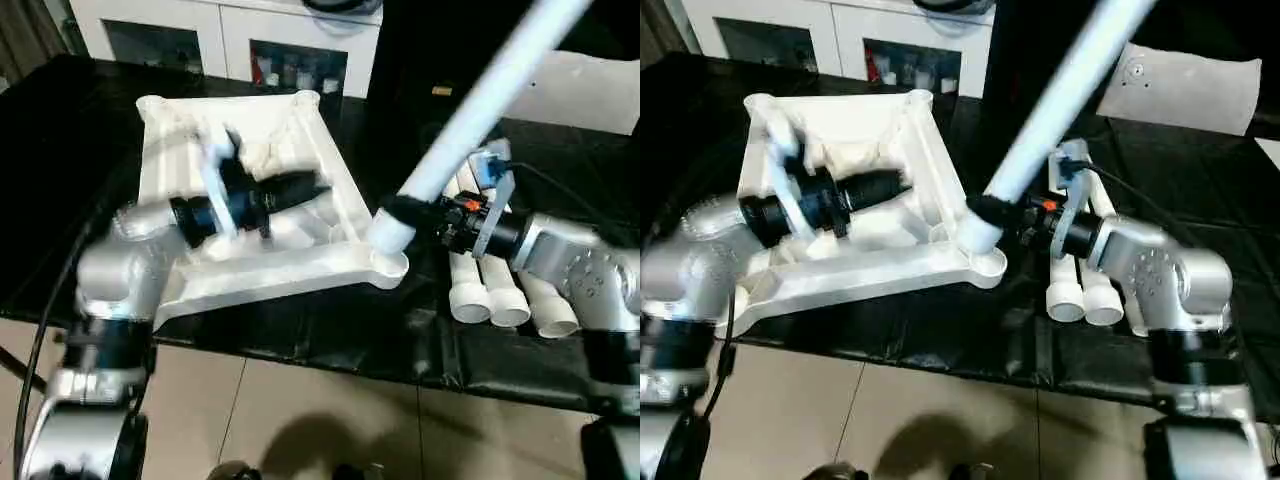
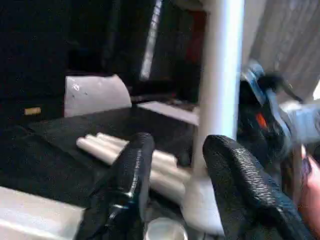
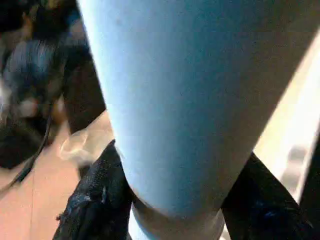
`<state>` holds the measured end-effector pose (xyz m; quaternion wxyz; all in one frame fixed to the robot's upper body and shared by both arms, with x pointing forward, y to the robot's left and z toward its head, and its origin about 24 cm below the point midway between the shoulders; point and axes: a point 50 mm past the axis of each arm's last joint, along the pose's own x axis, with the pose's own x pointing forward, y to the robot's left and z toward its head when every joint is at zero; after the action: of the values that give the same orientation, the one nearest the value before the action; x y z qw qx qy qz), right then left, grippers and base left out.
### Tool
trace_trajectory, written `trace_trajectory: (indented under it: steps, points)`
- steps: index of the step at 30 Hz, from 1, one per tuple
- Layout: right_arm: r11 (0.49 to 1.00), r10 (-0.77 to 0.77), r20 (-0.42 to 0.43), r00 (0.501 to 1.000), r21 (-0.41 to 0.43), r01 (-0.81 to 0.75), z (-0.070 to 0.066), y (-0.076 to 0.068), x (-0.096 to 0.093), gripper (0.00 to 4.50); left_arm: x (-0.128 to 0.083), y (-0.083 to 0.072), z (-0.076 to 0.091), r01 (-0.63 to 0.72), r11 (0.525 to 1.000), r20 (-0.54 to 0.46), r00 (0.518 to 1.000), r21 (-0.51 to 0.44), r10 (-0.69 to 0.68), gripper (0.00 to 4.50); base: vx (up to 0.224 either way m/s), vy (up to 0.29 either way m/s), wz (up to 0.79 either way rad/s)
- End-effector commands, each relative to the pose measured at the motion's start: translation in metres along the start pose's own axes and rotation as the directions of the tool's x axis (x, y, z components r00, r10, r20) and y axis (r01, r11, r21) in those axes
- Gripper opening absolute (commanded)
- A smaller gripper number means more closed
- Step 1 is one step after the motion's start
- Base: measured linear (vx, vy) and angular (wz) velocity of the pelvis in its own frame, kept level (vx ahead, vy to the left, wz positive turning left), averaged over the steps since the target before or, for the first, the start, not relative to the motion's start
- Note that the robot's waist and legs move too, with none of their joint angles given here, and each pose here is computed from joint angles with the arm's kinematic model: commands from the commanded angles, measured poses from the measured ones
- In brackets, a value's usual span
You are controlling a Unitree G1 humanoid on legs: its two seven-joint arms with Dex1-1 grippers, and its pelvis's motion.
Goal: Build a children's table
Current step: Insert table leg to table base
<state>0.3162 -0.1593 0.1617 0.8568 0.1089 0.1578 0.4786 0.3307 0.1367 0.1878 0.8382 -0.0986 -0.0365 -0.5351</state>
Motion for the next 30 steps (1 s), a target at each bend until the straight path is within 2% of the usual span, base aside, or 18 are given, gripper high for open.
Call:
trace_trajectory:
  steps: [1, 4, 7, 15, 21, 26, 30]
  points:
    - [0.998, 0.015, -0.025, 1.0, -0.052, -0.016, 0.01, 0.007, 0.0, 1.96, 0.008, -0.006, 0.008, 0.017, 0.999, 0.031, 0.999, -0.038, -0.016, 2.29, 0.0, 0.0, 0.0]
    - [0.997, 0.015, -0.065, 0.998, -0.071, -0.019, 0.015, 0.011, 0.003, 1.96, 0.019, -0.015, 0.016, 0.062, 0.995, 0.059, 0.997, -0.08, -0.058, 2.52, 0.0, 0.0, 0.0]
    - [0.991, 0.052, -0.115, 0.992, -0.116, -0.066, 0.018, 0.021, 0.006, 1.96, 0.034, -0.028, 0.024, 0.108, 0.984, 0.1, 0.991, -0.144, -0.094, 2.78, 0.0, 0.0, 0.0]
    - [0.985, 0.086, -0.142, 0.986, -0.14, -0.106, 0.019, 0.03, 0.008, 1.96, 0.044, -0.041, 0.028, 0.167, 0.965, 0.124, 0.982, -0.202, -0.144, 3.34, 0.0, 0.0, 0.0]
    - [0.983, 0.09, -0.152, 0.984, -0.147, -0.112, 0.017, 0.032, 0.008, 1.96, 0.05, -0.045, 0.025, 0.146, 0.969, 0.095, 0.987, -0.201, -0.129, 3.76, 0.0, 0.0, 0.0]
    - [0.979, 0.064, -0.153, 0.986, -0.18, -0.091, 0.015, 0.032, 0.01, 1.96, 0.057, -0.042, 0.019, 0.054, 0.991, 0.05, 0.998, -0.121, -0.048, 4.19, 0.0, 0.0, 0.0]
    - [0.977, 0.023, -0.143, 0.989, -0.208, -0.052, 0.012, 0.029, 0.015, 1.96, 0.065, -0.044, 0.018, -0.016, 0.996, 0.08, 0.997, -0.091, 0.023, 4.26, 0.0, 0.0, 0.0]
